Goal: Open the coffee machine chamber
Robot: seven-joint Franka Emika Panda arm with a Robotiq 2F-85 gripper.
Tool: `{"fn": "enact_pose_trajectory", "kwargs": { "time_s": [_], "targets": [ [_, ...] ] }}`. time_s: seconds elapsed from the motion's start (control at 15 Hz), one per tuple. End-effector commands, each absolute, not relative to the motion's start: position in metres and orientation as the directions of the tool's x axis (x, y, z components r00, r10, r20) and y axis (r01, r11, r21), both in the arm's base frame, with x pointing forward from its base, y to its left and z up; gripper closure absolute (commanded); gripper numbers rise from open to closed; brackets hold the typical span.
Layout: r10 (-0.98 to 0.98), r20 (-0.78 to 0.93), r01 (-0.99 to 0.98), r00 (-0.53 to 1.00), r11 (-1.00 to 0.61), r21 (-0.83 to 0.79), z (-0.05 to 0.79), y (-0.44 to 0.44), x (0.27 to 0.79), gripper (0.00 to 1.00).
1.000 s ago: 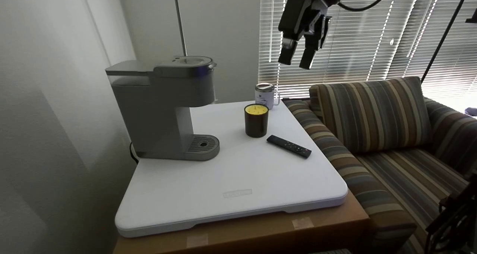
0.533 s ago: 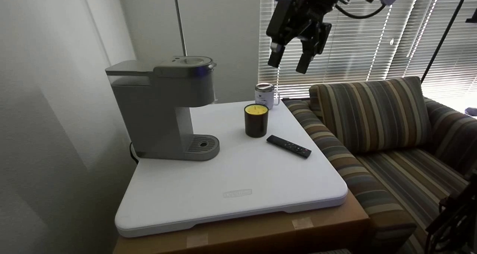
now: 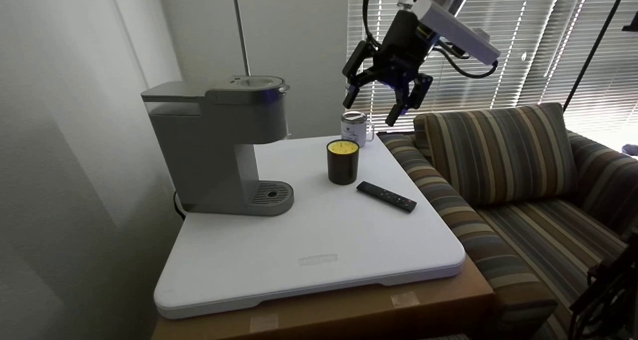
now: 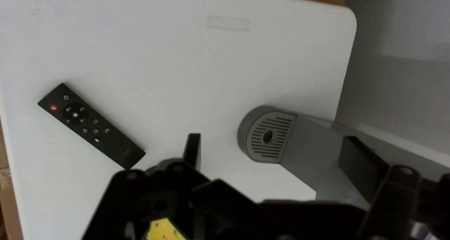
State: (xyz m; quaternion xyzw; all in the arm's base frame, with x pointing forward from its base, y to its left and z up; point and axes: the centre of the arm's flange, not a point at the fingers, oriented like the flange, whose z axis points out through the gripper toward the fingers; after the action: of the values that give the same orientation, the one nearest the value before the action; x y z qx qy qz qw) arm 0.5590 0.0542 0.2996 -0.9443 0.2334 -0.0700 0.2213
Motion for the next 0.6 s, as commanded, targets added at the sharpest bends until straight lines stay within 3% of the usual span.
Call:
{"fn": "enact_pose_trajectory", "kwargs": {
  "time_s": [0.0, 0.53],
  "targets": [
    [-0.585, 0.078, -0.464, 0.808, -0.711, -0.529, 0.298, 0.047, 0.588, 0.0],
    [-0.615, 0.148, -0.45, 0.774, -0.7, -0.554, 0.293, 0.061, 0.641, 0.0]
  ]
}}
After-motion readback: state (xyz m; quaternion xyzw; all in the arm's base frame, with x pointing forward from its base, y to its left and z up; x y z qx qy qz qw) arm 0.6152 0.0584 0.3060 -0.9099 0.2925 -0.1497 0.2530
